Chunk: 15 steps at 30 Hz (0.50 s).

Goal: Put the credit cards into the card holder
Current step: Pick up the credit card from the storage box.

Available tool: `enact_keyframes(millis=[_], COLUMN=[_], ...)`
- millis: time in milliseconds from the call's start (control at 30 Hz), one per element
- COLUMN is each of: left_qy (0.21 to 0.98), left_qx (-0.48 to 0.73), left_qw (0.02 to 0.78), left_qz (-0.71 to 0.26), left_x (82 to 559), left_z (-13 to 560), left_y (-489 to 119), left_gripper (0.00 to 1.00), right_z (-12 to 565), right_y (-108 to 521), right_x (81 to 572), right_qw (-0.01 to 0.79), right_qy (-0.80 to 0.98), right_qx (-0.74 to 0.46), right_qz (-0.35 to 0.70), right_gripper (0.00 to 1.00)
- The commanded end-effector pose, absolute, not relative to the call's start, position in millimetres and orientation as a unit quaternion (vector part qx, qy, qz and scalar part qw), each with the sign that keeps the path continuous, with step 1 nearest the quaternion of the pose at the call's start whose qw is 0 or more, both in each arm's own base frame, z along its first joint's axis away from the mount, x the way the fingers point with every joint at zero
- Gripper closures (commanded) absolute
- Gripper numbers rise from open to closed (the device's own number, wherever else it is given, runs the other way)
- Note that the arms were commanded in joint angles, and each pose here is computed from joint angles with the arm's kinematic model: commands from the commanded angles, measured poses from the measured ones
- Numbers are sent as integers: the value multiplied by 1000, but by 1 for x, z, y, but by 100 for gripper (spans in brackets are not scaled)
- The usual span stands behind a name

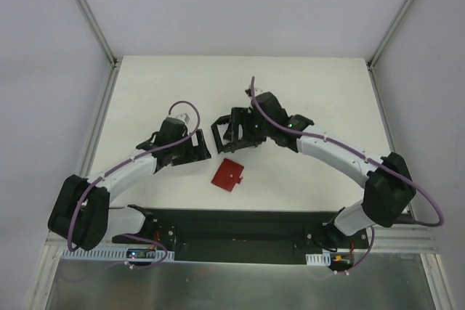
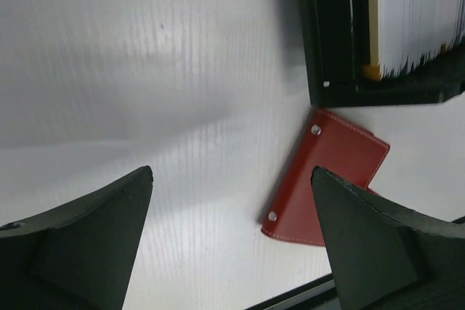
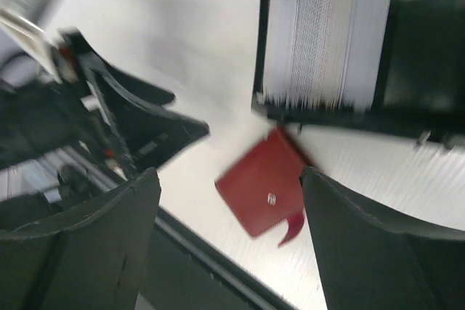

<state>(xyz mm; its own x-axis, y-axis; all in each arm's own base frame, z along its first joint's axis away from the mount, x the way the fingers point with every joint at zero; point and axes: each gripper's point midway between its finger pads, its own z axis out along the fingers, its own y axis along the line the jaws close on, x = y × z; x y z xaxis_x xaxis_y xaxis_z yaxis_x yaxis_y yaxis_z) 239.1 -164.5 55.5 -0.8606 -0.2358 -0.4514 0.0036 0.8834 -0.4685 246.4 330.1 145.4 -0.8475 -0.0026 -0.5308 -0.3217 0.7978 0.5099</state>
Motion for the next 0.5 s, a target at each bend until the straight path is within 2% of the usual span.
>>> enact_keyframes(millis=[0,67,133,233,367,467], left_qy=[928,927,925,924,929,930], left_qx=[-86,-96,-100,-110,-119,-121], left_qw=[289,286,283,280,266,262], left_qz=[-220,-221,-232,-234,-229,-228], left_x=[285,298,309,324,333,339], left_z=[71,70,71,67,54,46], left_y=[-167,-168,-172,-173,-172,-173], left_gripper=[12,13,26,26,34,36], right_z=[167,165,158,148,135,130], right_y=[311,308,308,314,320,321], right_x=[289,301,309,317,326,330], right_qw=[293,282,270,248,234,230], right_qy=[915,919,924,927,931,932], right_qx=[-109,-104,-106,-114,-117,-116], right_qz=[257,254,250,256,255,256], right_gripper=[18,17,16,16,15,14])
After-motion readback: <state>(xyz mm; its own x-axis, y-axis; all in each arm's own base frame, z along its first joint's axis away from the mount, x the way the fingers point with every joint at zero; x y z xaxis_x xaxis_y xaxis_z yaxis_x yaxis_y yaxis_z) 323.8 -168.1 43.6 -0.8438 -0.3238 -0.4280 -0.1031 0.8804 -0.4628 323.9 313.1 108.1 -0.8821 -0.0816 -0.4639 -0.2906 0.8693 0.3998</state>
